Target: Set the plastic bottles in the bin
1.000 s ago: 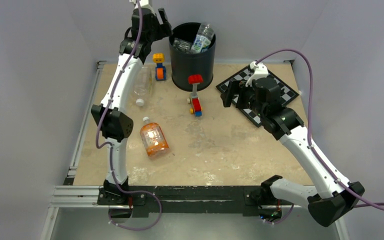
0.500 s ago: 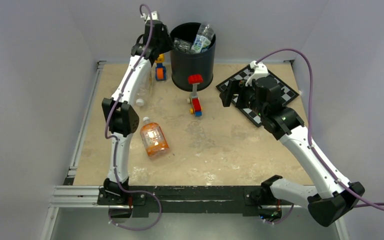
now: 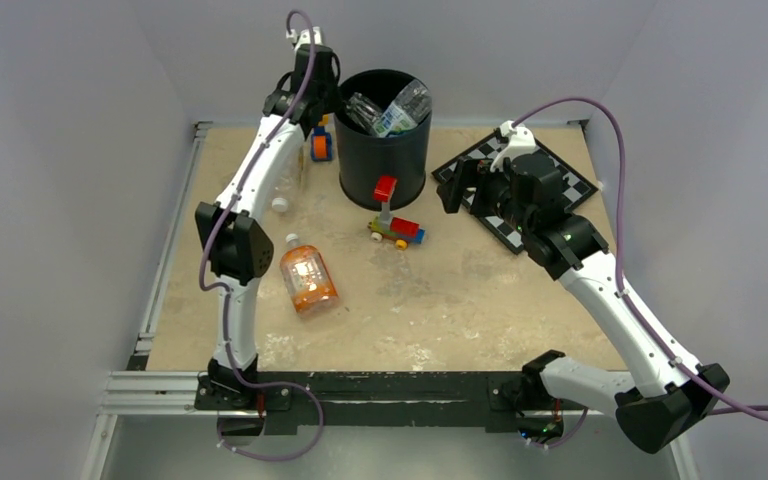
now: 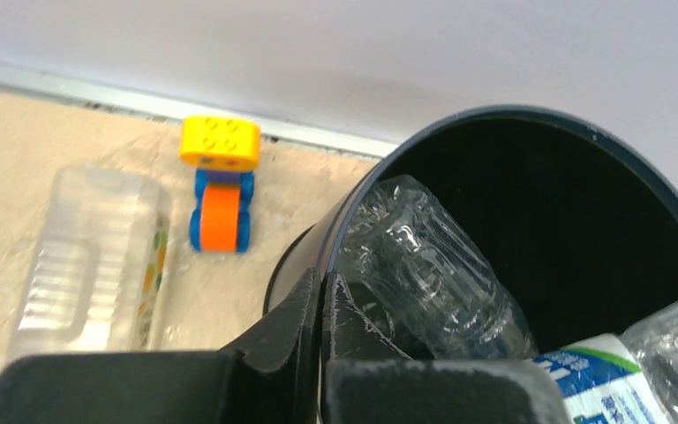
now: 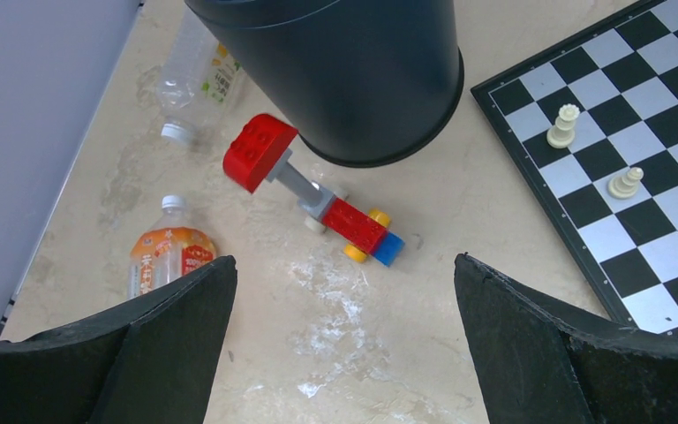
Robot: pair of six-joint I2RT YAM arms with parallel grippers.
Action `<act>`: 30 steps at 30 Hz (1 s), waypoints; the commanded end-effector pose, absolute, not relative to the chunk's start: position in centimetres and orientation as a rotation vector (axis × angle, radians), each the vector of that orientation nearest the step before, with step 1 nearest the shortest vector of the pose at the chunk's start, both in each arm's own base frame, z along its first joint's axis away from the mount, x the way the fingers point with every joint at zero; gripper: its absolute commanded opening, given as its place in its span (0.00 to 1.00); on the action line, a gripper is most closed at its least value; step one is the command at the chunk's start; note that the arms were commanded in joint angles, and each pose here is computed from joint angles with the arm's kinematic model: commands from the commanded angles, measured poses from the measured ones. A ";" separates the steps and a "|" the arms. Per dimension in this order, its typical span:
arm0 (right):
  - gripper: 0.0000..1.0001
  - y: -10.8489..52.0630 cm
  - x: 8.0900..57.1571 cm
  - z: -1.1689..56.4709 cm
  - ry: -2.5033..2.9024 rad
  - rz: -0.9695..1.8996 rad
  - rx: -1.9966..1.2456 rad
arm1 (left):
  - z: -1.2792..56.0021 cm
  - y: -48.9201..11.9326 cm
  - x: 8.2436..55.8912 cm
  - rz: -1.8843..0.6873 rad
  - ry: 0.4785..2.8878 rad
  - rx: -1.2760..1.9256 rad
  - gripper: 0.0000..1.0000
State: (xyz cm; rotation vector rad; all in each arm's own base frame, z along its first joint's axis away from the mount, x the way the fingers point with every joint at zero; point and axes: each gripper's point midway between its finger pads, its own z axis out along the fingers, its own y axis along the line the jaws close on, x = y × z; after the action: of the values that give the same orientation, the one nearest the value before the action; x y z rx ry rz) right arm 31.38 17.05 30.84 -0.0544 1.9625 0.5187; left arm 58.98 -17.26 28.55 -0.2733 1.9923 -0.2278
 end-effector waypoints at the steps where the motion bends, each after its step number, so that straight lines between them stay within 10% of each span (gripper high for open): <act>1: 0.97 17.6 31.4 33.5 1.882 0.581 -0.044 | 36.1 -14.3 56.2 -0.185 1.808 -0.430 0.00; 3: 0.97 17.8 31.3 33.5 1.883 0.594 -0.046 | 35.1 -14.5 56.5 -0.193 1.824 -0.442 0.04; 8: 0.96 17.5 30.9 33.6 1.883 0.595 -0.041 | 35.4 -15.5 56.4 -0.235 1.864 -0.402 0.98; 15: 0.96 17.2 30.6 33.8 1.876 0.589 -0.032 | 38.6 -10.2 54.2 0.018 1.806 -0.393 1.00; 30: 0.96 17.5 30.7 33.3 1.879 0.595 -0.050 | 19.3 -3.1 47.5 0.136 2.409 -0.274 1.00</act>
State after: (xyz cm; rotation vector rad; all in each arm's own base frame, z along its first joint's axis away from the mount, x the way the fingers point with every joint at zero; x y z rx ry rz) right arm 30.59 16.97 32.09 -0.0430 1.9267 0.5567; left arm 49.43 -0.74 22.83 -0.4223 2.2595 0.1922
